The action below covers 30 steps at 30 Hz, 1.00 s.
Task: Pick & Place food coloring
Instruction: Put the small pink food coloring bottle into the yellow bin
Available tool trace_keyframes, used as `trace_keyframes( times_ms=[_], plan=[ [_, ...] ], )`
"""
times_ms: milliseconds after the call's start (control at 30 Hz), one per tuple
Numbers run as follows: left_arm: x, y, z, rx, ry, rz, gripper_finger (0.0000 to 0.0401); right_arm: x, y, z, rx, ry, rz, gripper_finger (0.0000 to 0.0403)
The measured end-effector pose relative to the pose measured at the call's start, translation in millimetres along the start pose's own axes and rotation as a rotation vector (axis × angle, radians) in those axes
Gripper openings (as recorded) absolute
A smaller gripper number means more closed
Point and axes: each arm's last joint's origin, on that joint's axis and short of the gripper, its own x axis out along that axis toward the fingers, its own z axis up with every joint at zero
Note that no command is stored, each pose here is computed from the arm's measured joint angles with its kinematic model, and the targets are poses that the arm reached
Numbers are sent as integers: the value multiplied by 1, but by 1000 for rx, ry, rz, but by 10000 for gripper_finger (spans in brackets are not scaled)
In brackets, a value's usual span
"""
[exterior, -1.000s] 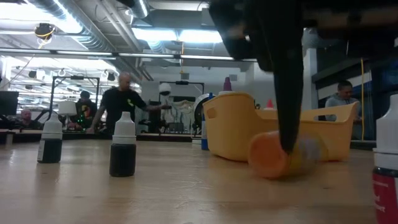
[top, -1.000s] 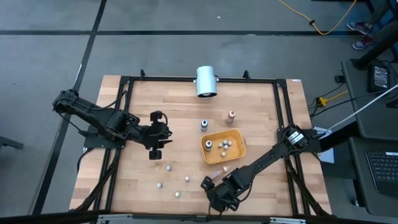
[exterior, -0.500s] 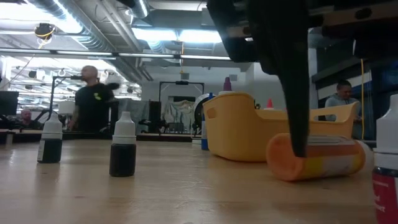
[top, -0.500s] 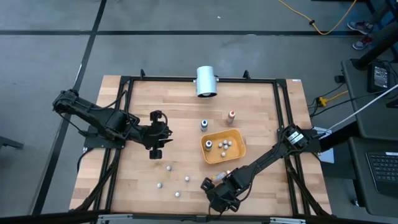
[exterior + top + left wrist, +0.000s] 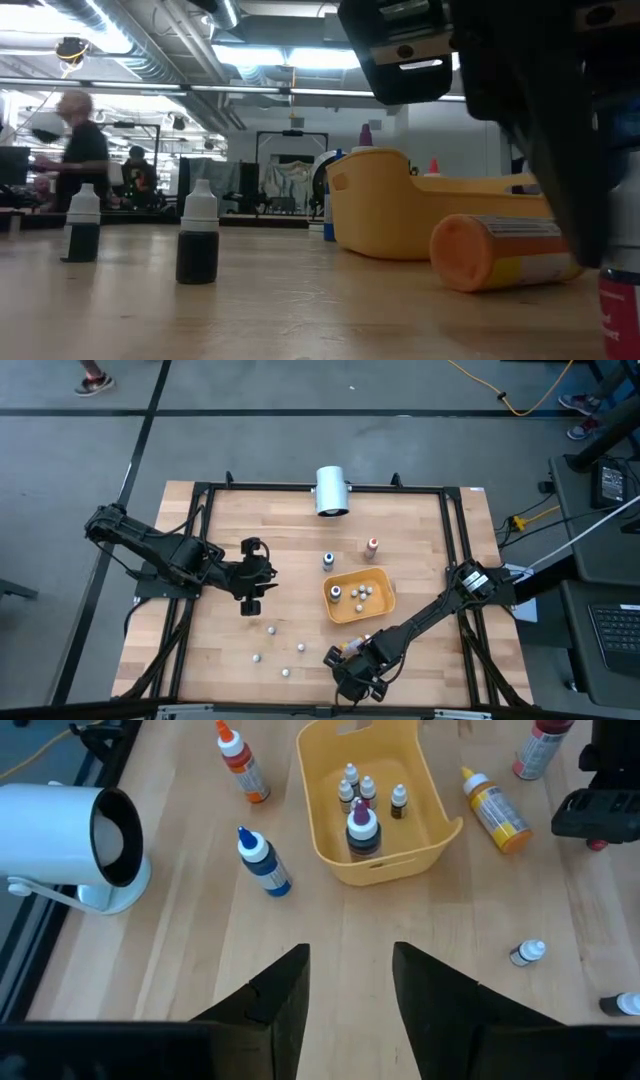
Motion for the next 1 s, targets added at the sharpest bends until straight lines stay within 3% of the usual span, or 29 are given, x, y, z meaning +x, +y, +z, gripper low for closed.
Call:
trace_keyframes(
  times_ms=[200,467,800,1000],
  plan=[
    [0,0,0,0,0,0,141,0,0,0,0,-3,0,60],
    [0,0,0,10,-1,1,141,-11,-4,-1,10,30,-20,67],
    [0,1,1,15,-12,32,141,-100,-27,-3,82,31,-175,61],
    [0,2,1,26,-21,63,141,-166,-34,-14,261,36,-363,70]
  ],
)
